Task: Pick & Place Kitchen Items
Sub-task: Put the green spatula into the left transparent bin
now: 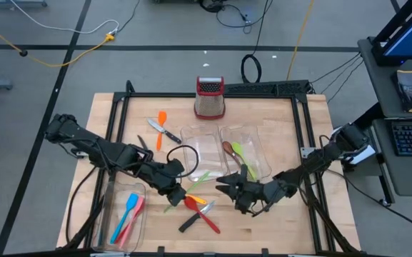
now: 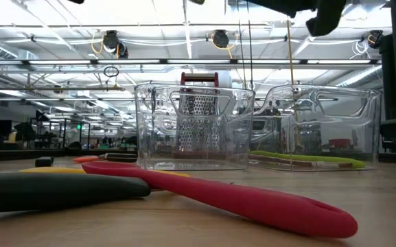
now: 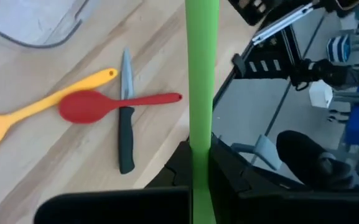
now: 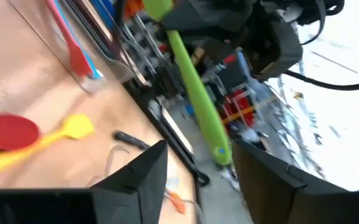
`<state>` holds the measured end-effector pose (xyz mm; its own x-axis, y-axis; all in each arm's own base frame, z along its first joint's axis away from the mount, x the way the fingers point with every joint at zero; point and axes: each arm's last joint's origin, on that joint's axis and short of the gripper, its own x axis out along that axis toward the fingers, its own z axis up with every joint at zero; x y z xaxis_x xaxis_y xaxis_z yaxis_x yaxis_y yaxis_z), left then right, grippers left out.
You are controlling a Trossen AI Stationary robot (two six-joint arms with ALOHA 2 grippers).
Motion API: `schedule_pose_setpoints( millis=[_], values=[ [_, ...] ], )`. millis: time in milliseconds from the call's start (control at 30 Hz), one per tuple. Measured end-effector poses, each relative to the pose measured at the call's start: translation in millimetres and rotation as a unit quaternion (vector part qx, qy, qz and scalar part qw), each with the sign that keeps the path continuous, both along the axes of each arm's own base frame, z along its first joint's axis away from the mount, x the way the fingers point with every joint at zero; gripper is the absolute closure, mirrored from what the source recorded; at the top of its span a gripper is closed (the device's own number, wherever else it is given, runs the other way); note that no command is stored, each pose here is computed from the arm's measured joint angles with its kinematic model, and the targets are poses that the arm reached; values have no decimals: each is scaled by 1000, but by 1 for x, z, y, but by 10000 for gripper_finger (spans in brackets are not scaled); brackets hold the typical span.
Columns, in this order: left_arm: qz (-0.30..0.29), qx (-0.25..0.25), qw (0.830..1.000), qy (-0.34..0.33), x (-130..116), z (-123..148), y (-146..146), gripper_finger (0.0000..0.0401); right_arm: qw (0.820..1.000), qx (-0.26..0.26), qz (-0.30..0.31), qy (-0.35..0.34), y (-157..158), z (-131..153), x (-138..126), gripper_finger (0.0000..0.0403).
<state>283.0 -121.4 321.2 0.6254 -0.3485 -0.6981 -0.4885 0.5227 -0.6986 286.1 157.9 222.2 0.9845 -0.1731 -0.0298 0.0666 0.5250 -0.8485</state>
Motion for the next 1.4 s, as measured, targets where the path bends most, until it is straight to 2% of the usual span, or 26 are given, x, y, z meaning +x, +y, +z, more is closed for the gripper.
schedule_pose_setpoints(
  millis=[200,400,567,800,1000,1400],
  values=[
    [12,-12,1000,15,3,-4,-1,390,999,-37,-19,5,13,2,22,196],
    [11,-11,1000,28,2,-7,-4,390,990,-72,-119,22,17,6,50,179],
    [11,-7,999,36,1,-9,-5,390,987,-94,-125,49,24,10,69,180],
    [6,4,998,60,3,-19,-9,390,985,-68,-134,84,20,11,80,181],
    [-5,0,996,88,8,-31,-14,391,989,-35,-107,99,12,6,84,181],
    [-6,-7,995,103,9,-34,-17,391,986,8,-103,130,0,-3,87,181]
  ],
)
